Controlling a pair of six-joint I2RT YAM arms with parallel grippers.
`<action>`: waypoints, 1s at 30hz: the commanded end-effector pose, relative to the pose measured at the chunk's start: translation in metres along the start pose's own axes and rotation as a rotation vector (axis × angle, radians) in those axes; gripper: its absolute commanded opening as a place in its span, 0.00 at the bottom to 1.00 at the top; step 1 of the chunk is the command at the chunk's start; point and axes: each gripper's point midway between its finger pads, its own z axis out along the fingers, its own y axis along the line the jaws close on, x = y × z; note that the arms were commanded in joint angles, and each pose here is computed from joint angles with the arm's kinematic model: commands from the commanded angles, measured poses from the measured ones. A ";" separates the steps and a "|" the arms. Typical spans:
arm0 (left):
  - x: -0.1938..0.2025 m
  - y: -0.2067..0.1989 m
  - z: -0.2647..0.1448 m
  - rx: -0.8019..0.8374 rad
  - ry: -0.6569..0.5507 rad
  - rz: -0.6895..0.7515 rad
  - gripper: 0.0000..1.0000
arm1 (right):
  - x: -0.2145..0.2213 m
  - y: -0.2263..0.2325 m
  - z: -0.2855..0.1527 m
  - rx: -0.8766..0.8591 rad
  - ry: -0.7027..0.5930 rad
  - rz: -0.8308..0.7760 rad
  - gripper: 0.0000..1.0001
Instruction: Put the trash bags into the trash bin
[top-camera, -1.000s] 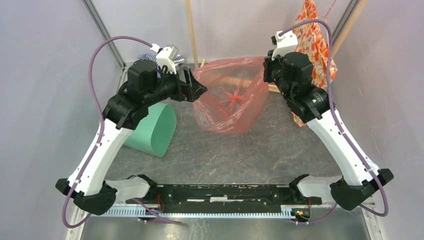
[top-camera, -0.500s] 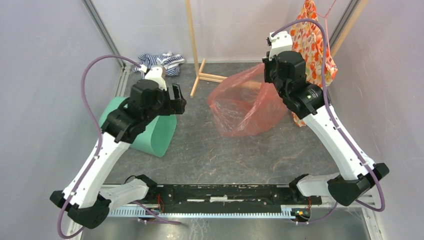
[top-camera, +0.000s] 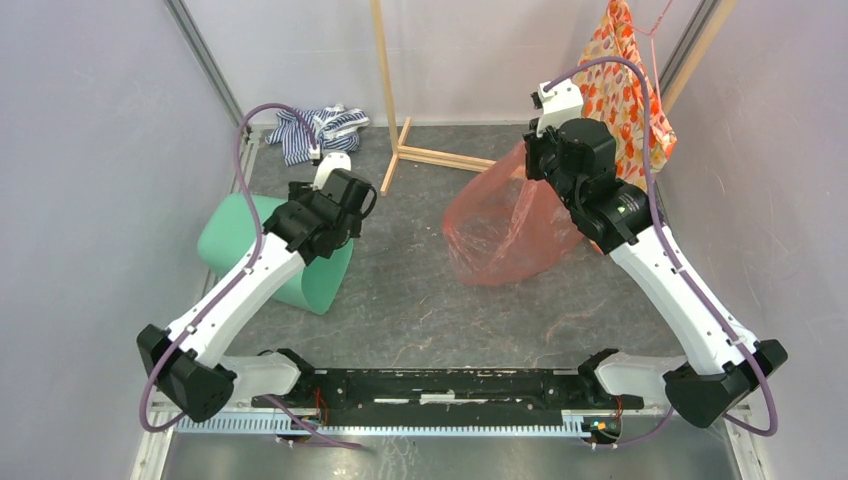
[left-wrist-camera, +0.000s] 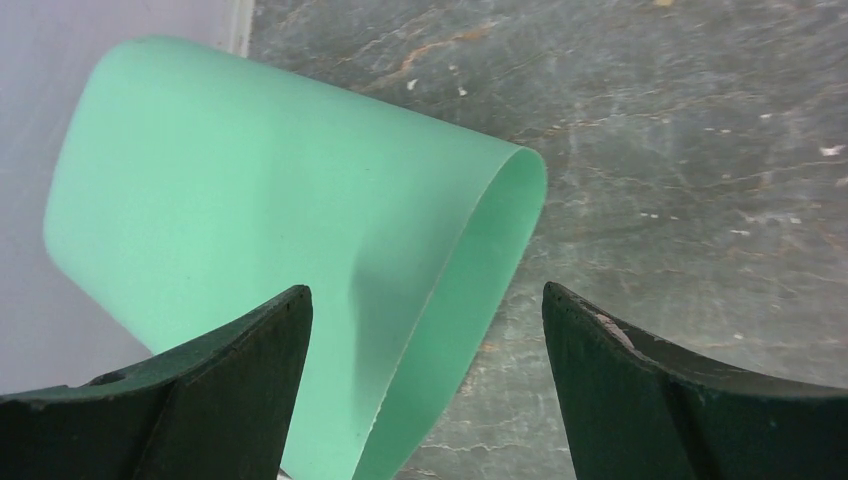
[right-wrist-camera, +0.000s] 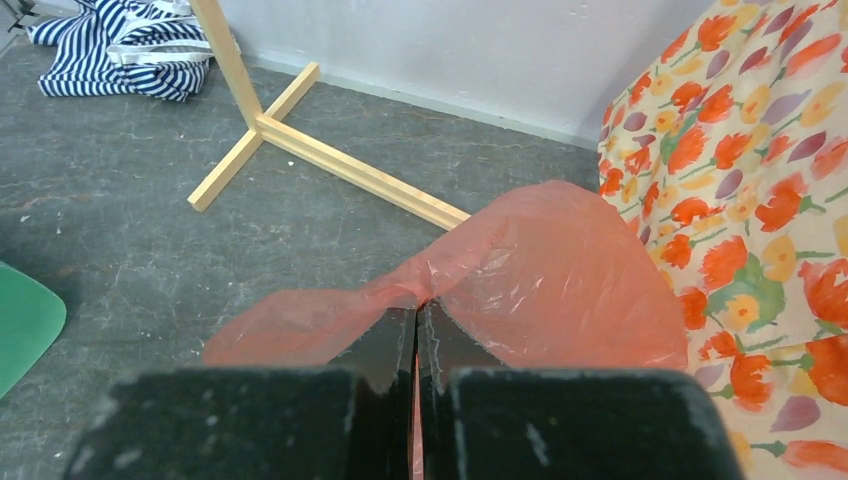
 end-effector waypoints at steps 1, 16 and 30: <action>0.007 0.015 0.010 -0.150 -0.001 0.104 0.90 | -0.024 0.005 -0.012 -0.047 -0.087 0.037 0.00; 0.009 0.036 0.027 -0.461 -0.038 0.292 0.67 | -0.019 0.010 -0.025 -0.099 -0.078 0.040 0.00; -0.049 0.013 0.006 -0.267 -0.099 0.198 0.03 | -0.032 0.004 -0.036 -0.085 -0.100 0.041 0.00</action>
